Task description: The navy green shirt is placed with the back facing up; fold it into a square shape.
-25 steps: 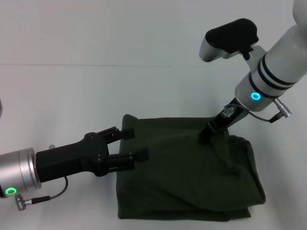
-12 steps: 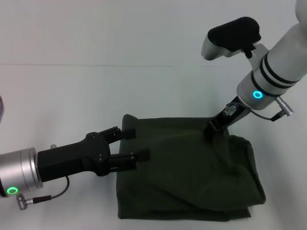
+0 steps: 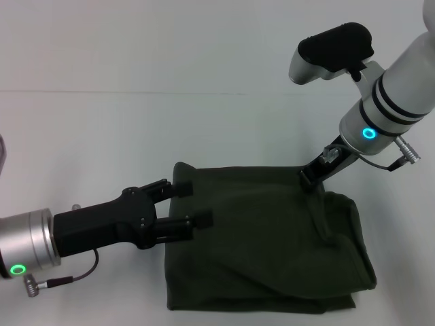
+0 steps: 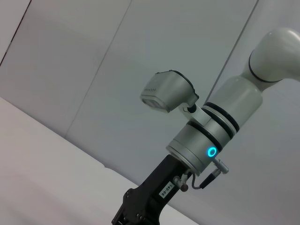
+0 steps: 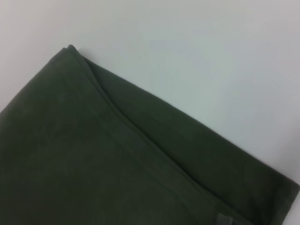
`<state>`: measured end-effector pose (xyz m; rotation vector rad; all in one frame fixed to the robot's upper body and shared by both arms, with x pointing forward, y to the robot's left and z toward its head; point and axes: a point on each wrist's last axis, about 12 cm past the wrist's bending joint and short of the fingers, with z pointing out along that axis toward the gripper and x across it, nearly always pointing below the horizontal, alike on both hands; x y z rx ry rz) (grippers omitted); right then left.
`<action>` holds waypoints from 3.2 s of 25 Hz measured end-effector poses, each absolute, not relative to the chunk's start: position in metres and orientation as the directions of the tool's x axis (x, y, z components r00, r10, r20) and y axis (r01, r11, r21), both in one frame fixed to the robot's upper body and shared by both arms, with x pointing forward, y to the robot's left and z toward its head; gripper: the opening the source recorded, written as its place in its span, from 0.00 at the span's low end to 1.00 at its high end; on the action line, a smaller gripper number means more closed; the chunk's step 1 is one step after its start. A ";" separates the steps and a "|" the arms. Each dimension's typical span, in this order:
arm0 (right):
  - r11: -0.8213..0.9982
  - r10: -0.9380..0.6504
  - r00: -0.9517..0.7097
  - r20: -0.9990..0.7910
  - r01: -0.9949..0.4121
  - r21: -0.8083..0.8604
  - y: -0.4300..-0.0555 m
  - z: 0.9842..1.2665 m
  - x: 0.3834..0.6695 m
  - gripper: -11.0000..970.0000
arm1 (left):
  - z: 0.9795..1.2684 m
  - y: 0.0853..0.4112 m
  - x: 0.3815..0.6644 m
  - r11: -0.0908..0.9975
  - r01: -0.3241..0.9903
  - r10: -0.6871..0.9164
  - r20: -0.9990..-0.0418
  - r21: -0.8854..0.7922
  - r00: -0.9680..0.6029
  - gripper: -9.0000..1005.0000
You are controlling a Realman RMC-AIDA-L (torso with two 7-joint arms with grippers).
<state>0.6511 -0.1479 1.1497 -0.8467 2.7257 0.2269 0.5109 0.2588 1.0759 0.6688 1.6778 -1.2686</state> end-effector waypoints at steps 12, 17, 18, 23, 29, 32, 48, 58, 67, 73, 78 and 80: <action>0.834 -0.464 -0.807 -0.365 -0.537 0.128 -0.160 1.158 0.650 0.04 | 1.076 0.259 0.512 0.331 0.828 -0.098 -0.889 -0.454 -0.448 0.90; 0.844 -0.382 -0.816 -0.434 -0.500 0.197 -0.181 1.170 0.646 0.03 | 1.077 0.260 0.513 0.333 0.829 -0.095 -0.890 -0.450 -0.445 0.89; 0.843 -0.363 -0.816 -0.450 -0.493 0.213 -0.185 1.171 0.645 0.03 | 1.077 0.260 0.513 0.334 0.829 -0.095 -0.891 -0.449 -0.444 0.89; 0.822 -0.248 -0.815 -0.523 -0.463 0.332 -0.213 1.170 0.637 0.03 | 1.079 0.260 0.515 0.336 0.831 -0.096 -0.893 -0.444 -0.439 0.89; 0.771 -0.115 -0.791 -0.601 -0.452 0.448 -0.243 1.164 0.627 0.03 | 1.080 0.259 0.519 0.341 0.831 -0.089 -0.895 -0.440 -0.437 0.89; 0.773 -0.075 -0.786 -0.613 -0.434 0.463 -0.254 1.156 0.625 0.03 | 1.080 0.259 0.520 0.345 0.830 -0.087 -0.896 -0.438 -0.436 0.89; 0.822 0.065 -0.790 -0.609 -0.304 0.481 -0.295 1.105 0.615 0.03 | 1.081 0.256 0.522 0.340 0.826 -0.091 -0.890 -0.449 -0.446 0.88; 0.811 0.074 -0.758 -0.648 -0.332 0.481 -0.289 1.094 0.615 0.08 | 1.081 0.253 0.523 0.337 0.827 -0.092 -0.890 -0.450 -0.446 0.88; 0.734 0.271 -0.678 -0.683 -0.314 0.602 -0.333 1.086 0.575 0.21 | 1.085 0.252 0.524 0.314 0.802 -0.142 -0.860 -0.508 -0.490 0.88; 0.613 0.268 -0.678 -0.684 -0.428 0.664 -0.350 1.078 0.525 0.46 | 1.085 0.252 0.523 0.311 0.784 -0.186 -0.844 -0.536 -0.503 0.87; 0.526 0.233 -0.779 -0.582 -0.403 0.749 -0.350 1.062 0.496 0.65 | 1.085 0.253 0.525 0.318 0.771 -0.201 -0.834 -0.552 -0.514 0.87; 0.502 0.207 -0.813 -0.544 -0.389 0.773 -0.348 1.057 0.487 0.75 | 1.086 0.254 0.526 0.322 0.768 -0.212 -0.833 -0.553 -0.511 0.87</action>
